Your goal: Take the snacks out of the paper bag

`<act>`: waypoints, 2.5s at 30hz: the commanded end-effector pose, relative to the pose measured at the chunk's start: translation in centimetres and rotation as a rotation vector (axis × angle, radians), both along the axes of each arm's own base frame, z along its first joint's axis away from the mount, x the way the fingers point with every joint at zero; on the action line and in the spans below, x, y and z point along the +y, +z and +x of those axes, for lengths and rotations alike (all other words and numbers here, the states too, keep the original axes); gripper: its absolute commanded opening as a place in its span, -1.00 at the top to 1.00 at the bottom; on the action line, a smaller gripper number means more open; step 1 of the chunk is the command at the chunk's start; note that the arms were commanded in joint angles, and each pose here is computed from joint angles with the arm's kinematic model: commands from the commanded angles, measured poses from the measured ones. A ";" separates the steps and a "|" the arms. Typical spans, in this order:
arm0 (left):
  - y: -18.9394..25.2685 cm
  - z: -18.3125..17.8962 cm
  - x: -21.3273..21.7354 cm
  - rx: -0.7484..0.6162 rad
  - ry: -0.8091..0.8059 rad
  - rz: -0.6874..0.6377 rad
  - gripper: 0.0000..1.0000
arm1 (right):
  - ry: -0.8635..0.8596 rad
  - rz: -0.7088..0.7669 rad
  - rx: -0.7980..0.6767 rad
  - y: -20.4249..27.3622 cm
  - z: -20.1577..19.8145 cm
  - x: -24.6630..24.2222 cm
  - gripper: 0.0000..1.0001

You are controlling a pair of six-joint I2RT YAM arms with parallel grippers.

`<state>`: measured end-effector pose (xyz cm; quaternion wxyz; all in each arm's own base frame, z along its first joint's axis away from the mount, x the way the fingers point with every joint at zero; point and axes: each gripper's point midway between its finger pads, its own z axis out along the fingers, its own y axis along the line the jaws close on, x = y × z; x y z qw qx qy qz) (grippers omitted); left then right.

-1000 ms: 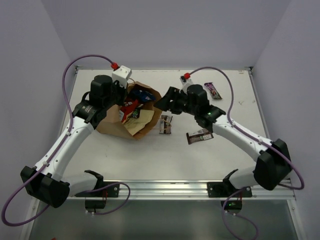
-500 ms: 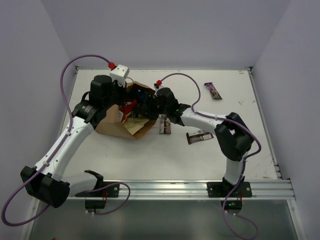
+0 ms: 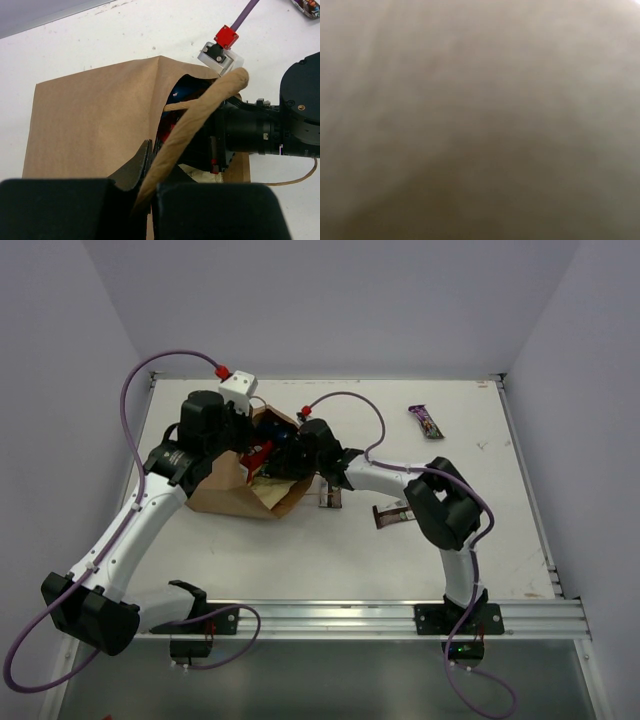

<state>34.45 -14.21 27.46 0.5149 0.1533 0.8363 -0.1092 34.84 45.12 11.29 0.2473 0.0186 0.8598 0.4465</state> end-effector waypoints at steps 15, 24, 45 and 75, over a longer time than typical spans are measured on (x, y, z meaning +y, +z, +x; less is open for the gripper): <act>0.4 1.6 5.0 -0.086 0.190 0.099 1.00 | 0.017 0.138 -0.307 18.6 -1.3 -11.9 1.00; 0.2 2.3 6.1 -0.084 0.216 0.114 1.00 | -0.225 0.072 -0.299 16.1 -0.8 -25.3 1.00; 1.6 0.5 2.6 -0.065 -0.017 0.068 1.00 | -0.371 -0.147 -0.256 13.0 0.7 -26.4 -0.66; 2.4 -0.5 1.1 -0.052 -0.048 -0.047 1.00 | 0.069 0.264 -0.037 10.5 -2.7 5.2 -0.40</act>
